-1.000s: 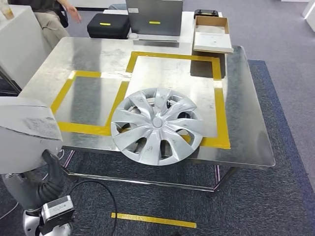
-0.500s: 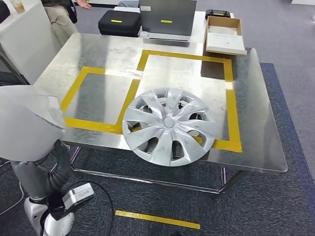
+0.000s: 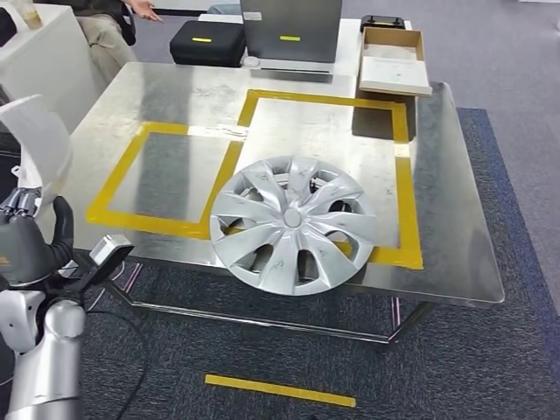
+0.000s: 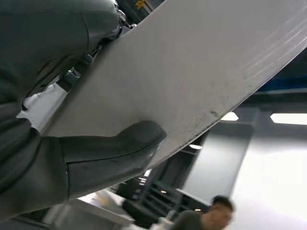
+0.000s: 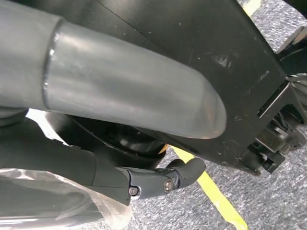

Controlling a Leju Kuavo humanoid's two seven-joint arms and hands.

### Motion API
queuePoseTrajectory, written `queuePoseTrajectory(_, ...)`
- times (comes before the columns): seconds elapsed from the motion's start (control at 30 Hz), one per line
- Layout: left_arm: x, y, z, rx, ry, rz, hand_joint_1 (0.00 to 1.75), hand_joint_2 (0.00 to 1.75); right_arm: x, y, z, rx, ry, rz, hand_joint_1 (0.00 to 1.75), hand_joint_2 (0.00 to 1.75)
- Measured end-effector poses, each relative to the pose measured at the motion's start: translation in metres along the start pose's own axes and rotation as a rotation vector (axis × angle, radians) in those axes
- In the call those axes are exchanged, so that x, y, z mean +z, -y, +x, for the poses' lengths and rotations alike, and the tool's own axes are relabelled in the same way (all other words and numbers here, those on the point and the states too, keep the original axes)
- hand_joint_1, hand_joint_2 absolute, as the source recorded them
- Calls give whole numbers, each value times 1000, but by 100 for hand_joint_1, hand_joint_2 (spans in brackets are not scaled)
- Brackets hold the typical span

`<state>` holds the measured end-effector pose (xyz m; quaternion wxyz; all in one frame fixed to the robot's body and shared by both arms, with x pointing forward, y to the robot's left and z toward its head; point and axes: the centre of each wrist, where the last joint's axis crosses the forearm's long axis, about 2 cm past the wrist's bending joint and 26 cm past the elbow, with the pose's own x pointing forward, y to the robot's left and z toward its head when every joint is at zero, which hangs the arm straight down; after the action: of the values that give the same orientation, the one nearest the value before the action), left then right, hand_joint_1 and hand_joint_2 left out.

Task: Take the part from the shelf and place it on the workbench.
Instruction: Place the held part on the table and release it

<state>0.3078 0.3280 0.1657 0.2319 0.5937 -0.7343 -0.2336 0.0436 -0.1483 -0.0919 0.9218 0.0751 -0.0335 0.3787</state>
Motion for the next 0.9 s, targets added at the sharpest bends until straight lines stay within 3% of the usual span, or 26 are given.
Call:
queuePoseTrajectory(0.13, -6, 16, -7, -26, -33, -73, 175, 175, 0, 1, 0, 16, 2, -1, 0, 0)
queuePoseTrajectory(0.5, -25, 69, 5, 13, -33, -294, 175, 175, 0, 7, -3, 42, 35, 5, 0, 0)
queuePoseTrajectory(0.63, -16, 84, 2, -13, 44, -407, 175, 175, -1, 6, -4, 42, 45, 10, 0, 0)
queuePoseTrajectory(0.9, 9, 108, 25, -76, 245, -646, 175, 175, -1, 6, -5, 60, 54, 14, 0, 0)
